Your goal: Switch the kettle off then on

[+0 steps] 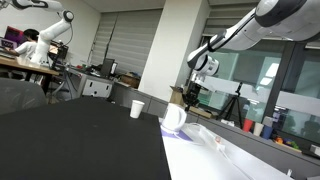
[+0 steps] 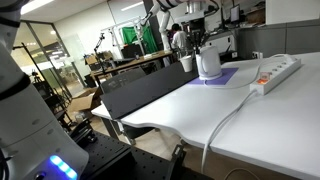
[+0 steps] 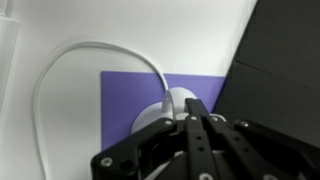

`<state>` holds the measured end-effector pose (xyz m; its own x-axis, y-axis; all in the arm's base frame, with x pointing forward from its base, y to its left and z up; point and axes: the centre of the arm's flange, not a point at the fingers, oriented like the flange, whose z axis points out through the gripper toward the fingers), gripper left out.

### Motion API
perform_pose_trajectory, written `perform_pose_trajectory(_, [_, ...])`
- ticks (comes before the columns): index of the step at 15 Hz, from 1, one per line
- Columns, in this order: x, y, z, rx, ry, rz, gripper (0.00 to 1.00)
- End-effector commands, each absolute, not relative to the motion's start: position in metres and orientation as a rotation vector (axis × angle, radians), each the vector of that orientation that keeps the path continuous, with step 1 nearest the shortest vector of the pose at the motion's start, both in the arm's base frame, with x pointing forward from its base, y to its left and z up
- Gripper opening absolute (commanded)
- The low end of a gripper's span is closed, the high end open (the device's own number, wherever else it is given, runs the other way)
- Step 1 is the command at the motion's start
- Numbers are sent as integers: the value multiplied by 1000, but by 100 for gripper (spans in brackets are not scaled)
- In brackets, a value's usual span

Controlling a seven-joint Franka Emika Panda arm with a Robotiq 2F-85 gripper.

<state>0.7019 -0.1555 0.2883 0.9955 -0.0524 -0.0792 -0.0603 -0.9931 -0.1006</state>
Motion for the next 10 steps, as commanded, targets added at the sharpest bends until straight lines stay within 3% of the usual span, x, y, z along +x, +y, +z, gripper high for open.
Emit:
perform_pose_trajectory(1, [712, -160, 290, -3035, 99, 99, 0])
perform_pose_trajectory(10, [708, -163, 277, -3025, 90, 105, 0])
